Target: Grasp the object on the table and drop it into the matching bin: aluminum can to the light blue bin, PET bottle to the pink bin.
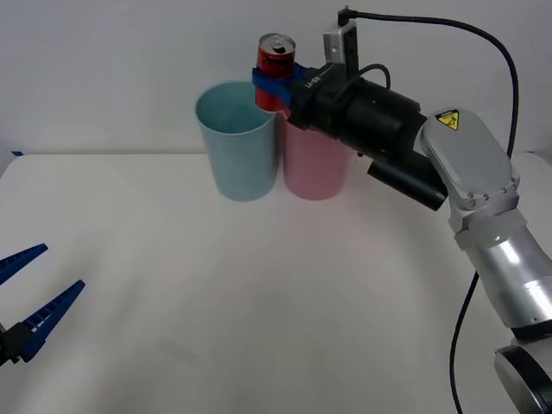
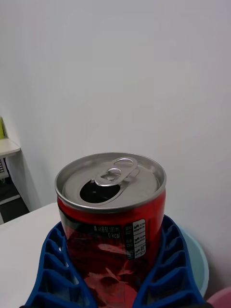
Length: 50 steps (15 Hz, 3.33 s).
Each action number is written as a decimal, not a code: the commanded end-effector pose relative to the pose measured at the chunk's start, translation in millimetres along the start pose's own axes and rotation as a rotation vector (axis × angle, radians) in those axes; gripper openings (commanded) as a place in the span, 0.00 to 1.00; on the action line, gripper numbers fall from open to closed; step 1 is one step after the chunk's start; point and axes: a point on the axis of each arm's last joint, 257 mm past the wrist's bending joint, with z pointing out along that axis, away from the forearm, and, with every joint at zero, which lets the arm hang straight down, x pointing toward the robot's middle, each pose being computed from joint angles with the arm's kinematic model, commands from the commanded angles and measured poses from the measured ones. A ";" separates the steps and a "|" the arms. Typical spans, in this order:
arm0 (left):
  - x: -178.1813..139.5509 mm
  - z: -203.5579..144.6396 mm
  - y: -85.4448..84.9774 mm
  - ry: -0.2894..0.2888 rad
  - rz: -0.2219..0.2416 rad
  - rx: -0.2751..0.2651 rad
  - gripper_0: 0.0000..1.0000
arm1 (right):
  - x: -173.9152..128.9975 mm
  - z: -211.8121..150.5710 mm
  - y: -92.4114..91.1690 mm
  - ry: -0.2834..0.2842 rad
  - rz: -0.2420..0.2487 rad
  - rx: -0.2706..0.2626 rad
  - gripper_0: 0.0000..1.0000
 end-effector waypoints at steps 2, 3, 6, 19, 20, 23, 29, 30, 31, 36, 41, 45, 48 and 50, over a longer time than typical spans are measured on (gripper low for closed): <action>0.0 0.0 0.0 0.000 0.000 0.000 1.00 | 5.3 36.1 -10.7 0.029 0.020 0.031 0.00; 0.0 0.0 0.0 0.000 0.000 0.000 1.00 | 6.3 43.7 -11.7 0.036 0.020 0.039 0.00; 0.0 0.0 0.0 0.000 0.000 0.000 1.00 | 12.5 67.8 -16.7 0.055 0.036 0.080 0.00; 0.0 0.0 0.0 0.000 0.000 0.000 1.00 | 30.6 106.2 -22.0 0.087 0.043 0.205 0.00; 0.0 0.0 0.0 0.000 0.000 0.000 1.00 | 30.5 106.2 -22.3 0.086 0.043 0.206 0.14; 0.0 0.0 0.0 0.000 0.000 0.000 1.00 | 29.2 105.3 -26.8 0.082 0.032 0.224 1.00; 0.0 0.0 0.0 0.000 0.000 0.000 1.00 | 30.0 104.9 -26.9 0.083 0.024 0.224 1.00; 0.0 0.0 0.0 0.000 0.000 0.000 1.00 | 29.6 105.0 -26.9 0.082 0.025 0.223 1.00; 0.0 0.0 0.0 0.000 0.000 0.000 1.00 | 28.9 105.2 -26.2 0.081 0.024 0.221 1.00; 0.0 0.0 0.0 0.000 0.000 0.000 1.00 | 26.2 93.3 -29.4 0.062 0.023 0.207 1.00; 0.0 0.0 0.0 0.000 0.000 0.000 1.00 | 28.1 59.2 -23.9 0.034 -0.005 0.169 1.00; 0.0 0.0 0.0 0.000 0.000 0.000 1.00 | 27.6 15.6 -7.4 0.010 -0.045 0.118 1.00; 0.0 0.0 0.0 0.000 0.000 0.000 1.00 | 32.9 -25.7 4.9 0.016 -0.068 0.071 1.00; 0.0 0.0 0.0 0.000 0.000 0.000 1.00 | 35.5 -54.8 12.0 0.016 -0.074 0.059 1.00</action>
